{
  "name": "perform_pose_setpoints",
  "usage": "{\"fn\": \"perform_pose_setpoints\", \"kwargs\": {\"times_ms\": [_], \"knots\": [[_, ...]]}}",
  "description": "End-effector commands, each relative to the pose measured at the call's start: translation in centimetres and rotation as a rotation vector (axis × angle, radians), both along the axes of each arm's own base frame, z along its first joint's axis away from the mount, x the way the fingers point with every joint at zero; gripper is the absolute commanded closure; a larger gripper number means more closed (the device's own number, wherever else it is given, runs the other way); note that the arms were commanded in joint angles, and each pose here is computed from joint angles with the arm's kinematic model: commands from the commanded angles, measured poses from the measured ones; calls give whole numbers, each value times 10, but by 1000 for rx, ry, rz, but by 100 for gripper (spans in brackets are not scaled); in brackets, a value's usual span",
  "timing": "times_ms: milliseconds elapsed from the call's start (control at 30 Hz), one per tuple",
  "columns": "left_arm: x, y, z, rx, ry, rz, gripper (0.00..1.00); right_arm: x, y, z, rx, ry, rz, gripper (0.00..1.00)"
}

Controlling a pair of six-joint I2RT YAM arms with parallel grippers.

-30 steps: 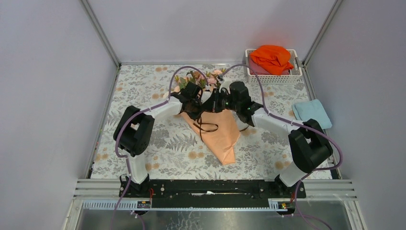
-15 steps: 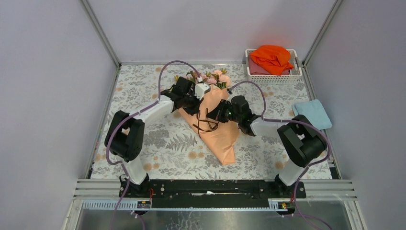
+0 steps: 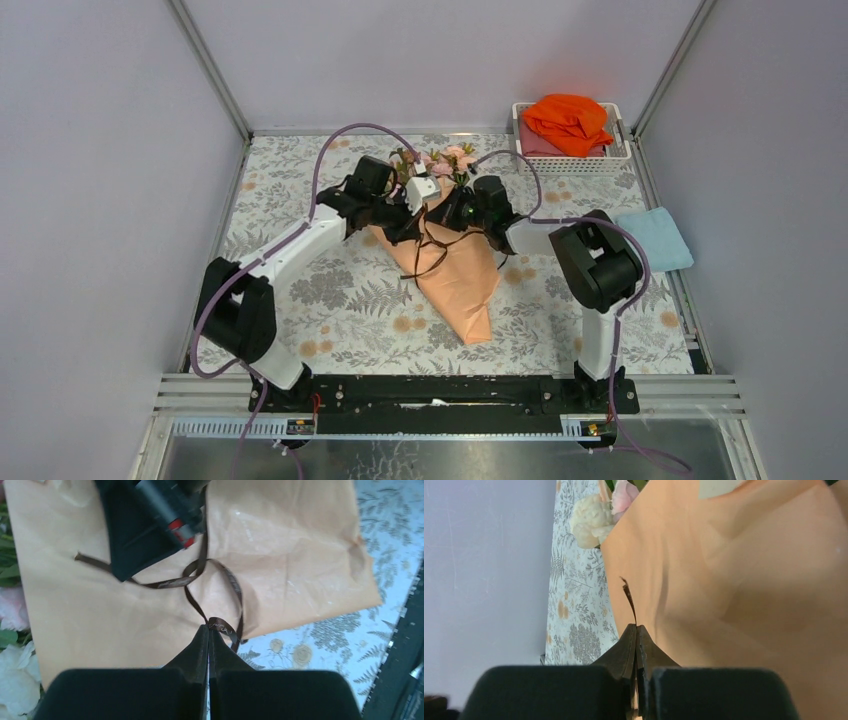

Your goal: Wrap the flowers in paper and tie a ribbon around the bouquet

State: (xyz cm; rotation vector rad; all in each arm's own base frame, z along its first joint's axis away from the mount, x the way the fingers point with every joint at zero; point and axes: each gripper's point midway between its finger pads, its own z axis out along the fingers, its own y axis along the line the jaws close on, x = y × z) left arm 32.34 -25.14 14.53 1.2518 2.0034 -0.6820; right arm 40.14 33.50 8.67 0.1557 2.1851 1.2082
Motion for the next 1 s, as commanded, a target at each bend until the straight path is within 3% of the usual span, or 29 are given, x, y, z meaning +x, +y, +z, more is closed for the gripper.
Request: {"fn": "perform_pose_setpoints", "kwargs": {"times_ms": [0, 267, 433, 600, 767, 967], "knots": [[-24, -20, 55, -118, -61, -153, 100, 4, 16, -3, 46, 18, 68, 100], [-12, -46, 99, -170, -74, -131, 100, -11, 29, -5, 77, 55, 189, 98], [0, -49, 102, -162, -99, -103, 100, -10, 20, 16, -49, -28, 241, 66], [9, -47, 86, -132, -112, -76, 100, -4, 1, 51, -102, -98, 290, 51], [21, -44, 72, -95, -140, -49, 100, 5, -43, 79, -82, -162, 232, 48], [44, -46, 51, -82, -158, 10, 100, -22, -57, 84, -112, -227, 355, 50]]}}
